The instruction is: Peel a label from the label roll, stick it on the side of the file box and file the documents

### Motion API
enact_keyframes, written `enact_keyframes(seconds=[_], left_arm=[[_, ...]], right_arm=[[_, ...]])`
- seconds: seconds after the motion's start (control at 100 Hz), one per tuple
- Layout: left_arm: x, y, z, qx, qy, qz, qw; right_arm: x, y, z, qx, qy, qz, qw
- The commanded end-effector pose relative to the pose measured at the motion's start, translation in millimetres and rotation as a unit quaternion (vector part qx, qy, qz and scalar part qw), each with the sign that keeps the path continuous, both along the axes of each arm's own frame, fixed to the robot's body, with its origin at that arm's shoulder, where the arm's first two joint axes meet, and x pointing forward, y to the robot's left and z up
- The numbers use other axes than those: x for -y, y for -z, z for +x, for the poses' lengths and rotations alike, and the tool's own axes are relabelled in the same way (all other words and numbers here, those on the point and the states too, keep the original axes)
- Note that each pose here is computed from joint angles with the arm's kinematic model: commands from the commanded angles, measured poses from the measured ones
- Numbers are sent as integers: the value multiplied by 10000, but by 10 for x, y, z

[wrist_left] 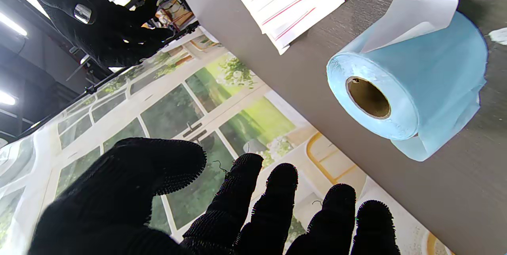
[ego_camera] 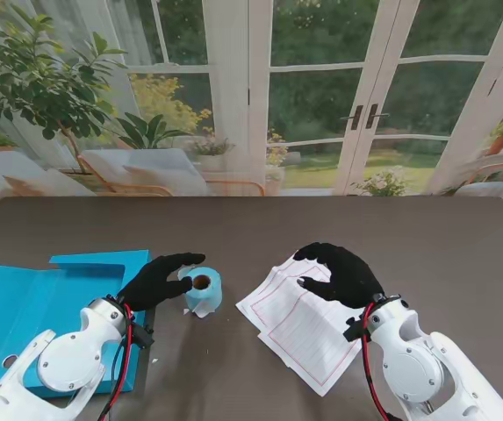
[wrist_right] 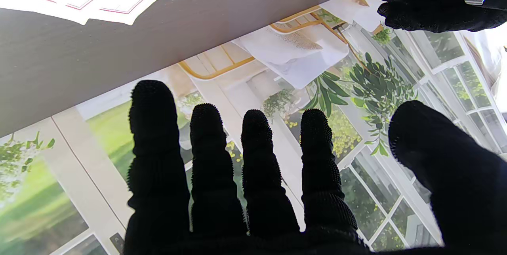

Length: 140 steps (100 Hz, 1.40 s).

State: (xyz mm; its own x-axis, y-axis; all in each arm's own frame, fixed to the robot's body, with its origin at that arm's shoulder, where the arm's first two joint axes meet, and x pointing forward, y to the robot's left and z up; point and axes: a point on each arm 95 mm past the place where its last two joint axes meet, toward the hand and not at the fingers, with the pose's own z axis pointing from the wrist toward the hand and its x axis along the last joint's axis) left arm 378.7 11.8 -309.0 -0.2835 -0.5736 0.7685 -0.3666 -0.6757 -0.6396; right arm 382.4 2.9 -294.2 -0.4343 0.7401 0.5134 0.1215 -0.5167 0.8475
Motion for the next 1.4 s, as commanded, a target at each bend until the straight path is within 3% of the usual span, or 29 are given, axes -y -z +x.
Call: enact_keyframes(seconds=[0.0, 0.45, 0.83, 1.01, 1.18, 1.39], left_arm=[[17, 19, -11, -82, 65, 13, 9999], [34, 0, 67, 89, 106, 144, 9998], [-91, -179, 559, 302, 181, 967, 9947], [-169, -181, 787, 277, 276, 1623, 9860], [-166, -152, 947, 299, 402, 2353, 9706], [-68, -140, 1081, 217, 553, 2822, 9575]], right_arm=[[-24, 11, -30, -65, -64, -37, 10000], [-28, -15, -30, -55, -51, -47, 10000], [-20, -14, -23, -50, -54, -5, 10000], [-15, -9, -19, -69, -53, 7, 10000], [-14, -4, -16, -97, -53, 16, 9999], [-12, 1, -19, -137, -76, 6, 9999]])
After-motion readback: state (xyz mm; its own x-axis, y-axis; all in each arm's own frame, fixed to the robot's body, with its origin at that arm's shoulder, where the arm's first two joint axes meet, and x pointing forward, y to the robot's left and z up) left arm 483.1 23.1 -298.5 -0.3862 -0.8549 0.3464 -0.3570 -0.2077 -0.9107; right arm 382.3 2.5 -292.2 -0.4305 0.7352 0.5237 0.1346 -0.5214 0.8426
